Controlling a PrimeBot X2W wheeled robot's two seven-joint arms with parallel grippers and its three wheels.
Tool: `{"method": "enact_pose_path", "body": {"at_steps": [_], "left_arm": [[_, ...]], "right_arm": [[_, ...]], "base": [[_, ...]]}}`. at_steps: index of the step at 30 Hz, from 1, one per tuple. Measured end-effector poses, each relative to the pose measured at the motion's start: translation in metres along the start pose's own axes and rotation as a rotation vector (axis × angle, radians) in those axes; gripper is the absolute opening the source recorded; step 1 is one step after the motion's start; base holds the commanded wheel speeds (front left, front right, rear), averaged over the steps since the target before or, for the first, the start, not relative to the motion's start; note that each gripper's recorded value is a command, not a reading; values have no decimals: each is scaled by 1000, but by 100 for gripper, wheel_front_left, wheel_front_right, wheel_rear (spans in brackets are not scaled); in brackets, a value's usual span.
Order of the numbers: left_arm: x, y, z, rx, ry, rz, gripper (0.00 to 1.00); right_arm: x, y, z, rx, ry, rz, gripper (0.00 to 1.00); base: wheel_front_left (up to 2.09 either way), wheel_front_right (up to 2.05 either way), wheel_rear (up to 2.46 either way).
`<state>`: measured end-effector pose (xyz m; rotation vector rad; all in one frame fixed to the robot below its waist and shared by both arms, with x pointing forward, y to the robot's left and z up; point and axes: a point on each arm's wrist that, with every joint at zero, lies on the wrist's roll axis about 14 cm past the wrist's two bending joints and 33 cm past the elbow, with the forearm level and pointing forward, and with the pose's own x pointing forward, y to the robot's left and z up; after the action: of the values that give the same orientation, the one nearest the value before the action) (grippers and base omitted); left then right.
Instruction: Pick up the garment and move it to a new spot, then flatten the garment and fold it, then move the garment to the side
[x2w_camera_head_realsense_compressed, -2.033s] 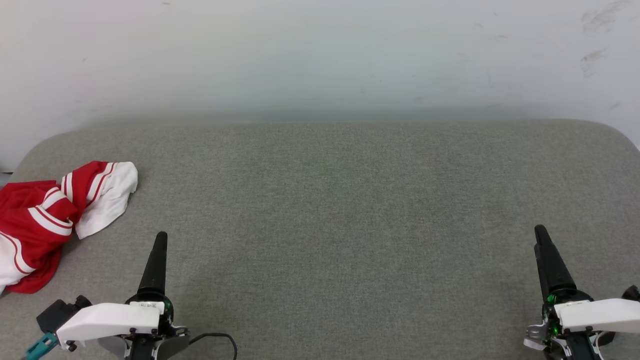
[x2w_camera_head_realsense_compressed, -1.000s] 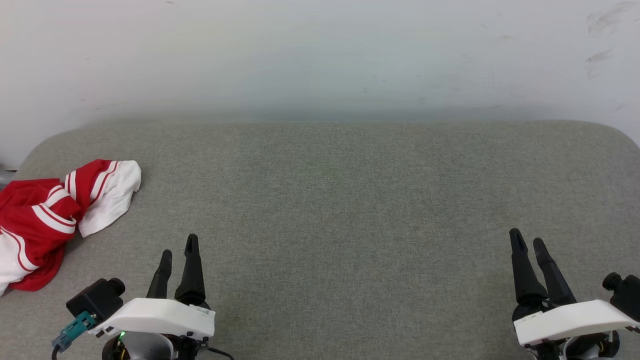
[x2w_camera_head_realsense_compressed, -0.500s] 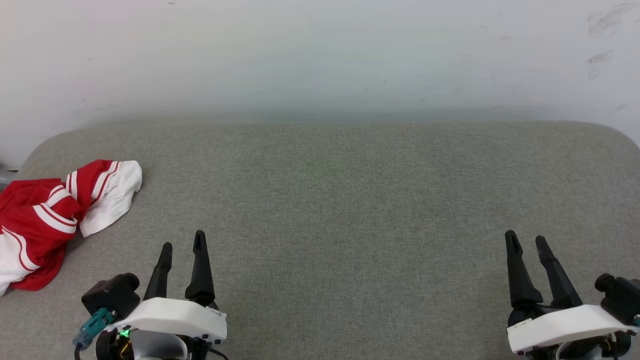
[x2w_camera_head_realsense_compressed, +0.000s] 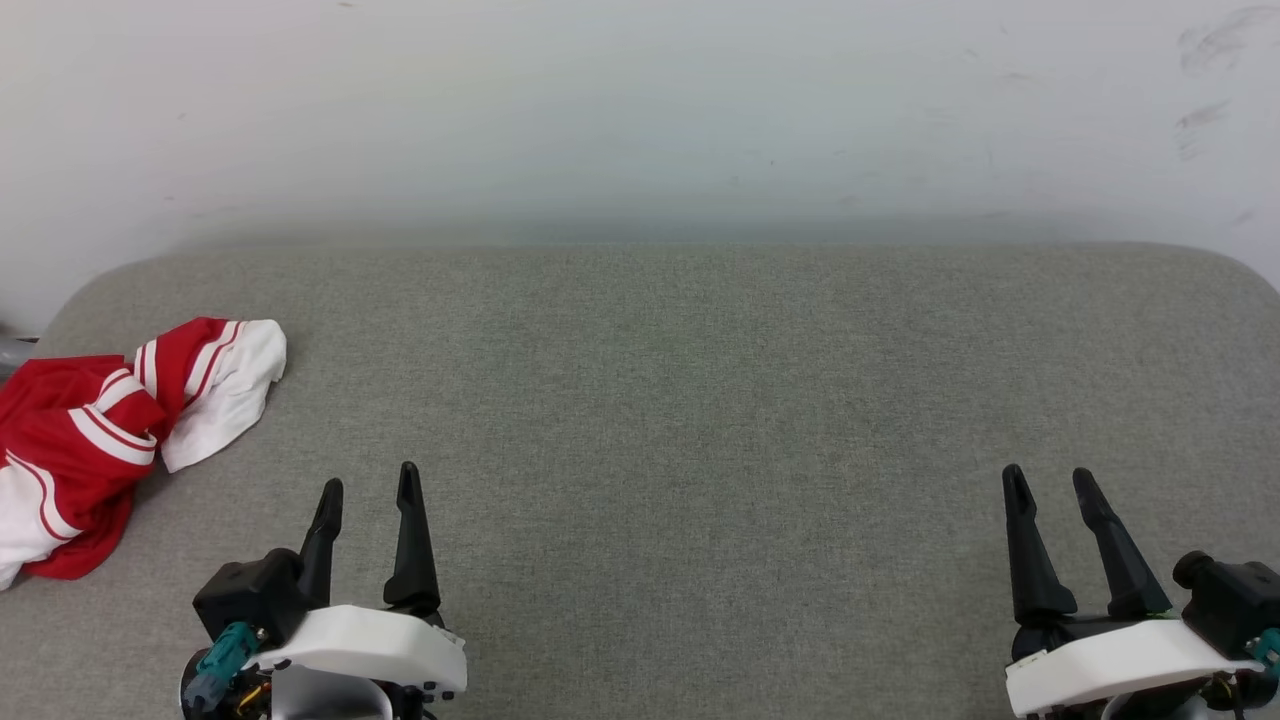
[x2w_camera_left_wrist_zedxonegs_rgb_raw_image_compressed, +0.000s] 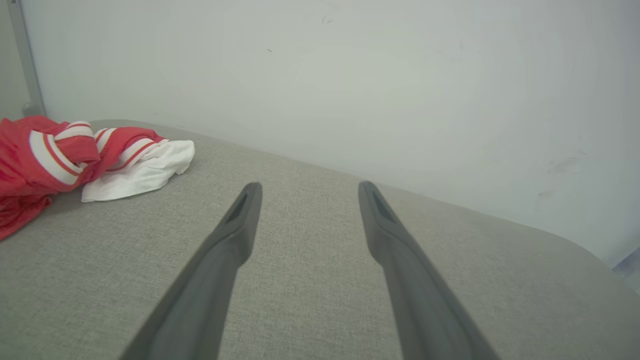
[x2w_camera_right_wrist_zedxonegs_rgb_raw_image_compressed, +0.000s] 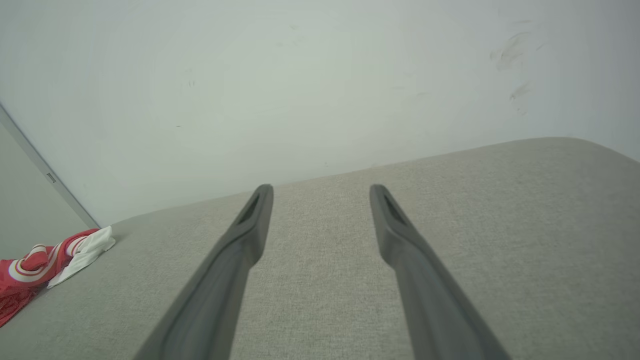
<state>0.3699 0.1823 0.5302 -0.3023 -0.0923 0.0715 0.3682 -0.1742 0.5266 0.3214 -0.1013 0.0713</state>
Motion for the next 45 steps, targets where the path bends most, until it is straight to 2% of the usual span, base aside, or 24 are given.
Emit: {"method": "enact_pose_path", "body": {"at_steps": [19,45], "left_arm": [[-3,-7,11,164,-69,-28,100],[-11,-10,11,273,-103,-78,100]], "right_arm": [[-3,7,6,-151,-33,37,100],[-5,17,10,-284,-68,81,100]], "base": [[0,0,0],[0,0,0]]}}
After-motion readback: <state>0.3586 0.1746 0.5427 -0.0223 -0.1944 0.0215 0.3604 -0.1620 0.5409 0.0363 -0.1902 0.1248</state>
